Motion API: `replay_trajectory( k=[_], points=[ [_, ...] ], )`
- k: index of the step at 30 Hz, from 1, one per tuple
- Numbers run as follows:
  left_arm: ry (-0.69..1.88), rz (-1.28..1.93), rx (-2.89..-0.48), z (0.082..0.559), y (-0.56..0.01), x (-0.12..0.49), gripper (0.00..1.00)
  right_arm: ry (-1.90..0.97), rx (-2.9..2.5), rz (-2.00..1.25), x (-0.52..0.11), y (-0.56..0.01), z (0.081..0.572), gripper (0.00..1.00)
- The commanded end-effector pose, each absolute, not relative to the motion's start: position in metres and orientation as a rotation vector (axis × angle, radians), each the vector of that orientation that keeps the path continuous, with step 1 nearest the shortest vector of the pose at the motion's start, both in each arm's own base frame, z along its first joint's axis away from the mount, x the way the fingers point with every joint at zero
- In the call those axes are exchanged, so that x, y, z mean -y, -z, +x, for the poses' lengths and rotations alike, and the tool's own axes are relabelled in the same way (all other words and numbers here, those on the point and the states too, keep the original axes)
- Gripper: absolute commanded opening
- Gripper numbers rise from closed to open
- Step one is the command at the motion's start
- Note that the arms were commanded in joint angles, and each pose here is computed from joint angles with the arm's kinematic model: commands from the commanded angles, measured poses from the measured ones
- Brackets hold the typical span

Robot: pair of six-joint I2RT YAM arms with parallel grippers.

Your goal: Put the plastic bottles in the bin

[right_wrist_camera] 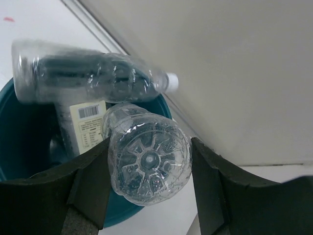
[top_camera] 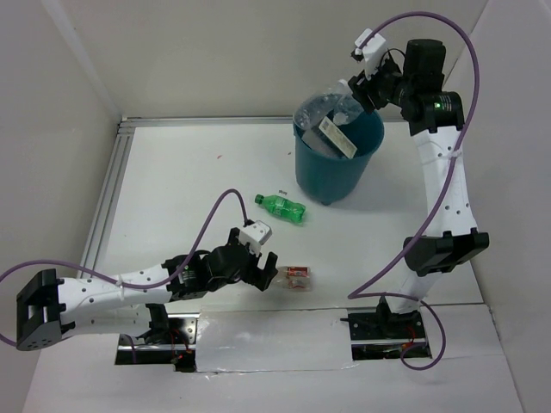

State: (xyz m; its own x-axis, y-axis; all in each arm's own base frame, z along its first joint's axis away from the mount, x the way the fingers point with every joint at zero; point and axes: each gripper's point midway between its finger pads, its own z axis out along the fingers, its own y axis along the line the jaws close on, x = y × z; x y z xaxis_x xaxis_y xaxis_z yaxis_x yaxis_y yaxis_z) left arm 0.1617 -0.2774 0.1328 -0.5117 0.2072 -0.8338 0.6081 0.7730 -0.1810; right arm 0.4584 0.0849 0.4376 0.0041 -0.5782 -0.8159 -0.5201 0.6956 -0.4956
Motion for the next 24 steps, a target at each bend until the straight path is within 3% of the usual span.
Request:
replay_trajectory(
  k=[1, 9, 20, 24],
  points=[
    [0.613, 0.589, -2.058, 0.163, -0.141, 0.282, 1.00, 0.084, -1.669, -0.943, -0.077, -0.443, 0.433, 0.00],
    [0.608, 0.616, -2.053, 0.163, -0.141, 0.286, 1.00, 0.035, -1.842, -1.077, -0.085, -0.381, 0.429, 0.00],
    [0.604, 0.607, -2.048, 0.162, -0.141, 0.280, 1.00, 0.074, -1.848, -1.044, -0.069, -0.374, 0.413, 0.00],
    [0.604, 0.619, -2.057, 0.161, -0.137, 0.281, 1.00, 0.050, -1.911, -1.046, -0.063, -0.348, 0.421, 0.03]
  ],
)
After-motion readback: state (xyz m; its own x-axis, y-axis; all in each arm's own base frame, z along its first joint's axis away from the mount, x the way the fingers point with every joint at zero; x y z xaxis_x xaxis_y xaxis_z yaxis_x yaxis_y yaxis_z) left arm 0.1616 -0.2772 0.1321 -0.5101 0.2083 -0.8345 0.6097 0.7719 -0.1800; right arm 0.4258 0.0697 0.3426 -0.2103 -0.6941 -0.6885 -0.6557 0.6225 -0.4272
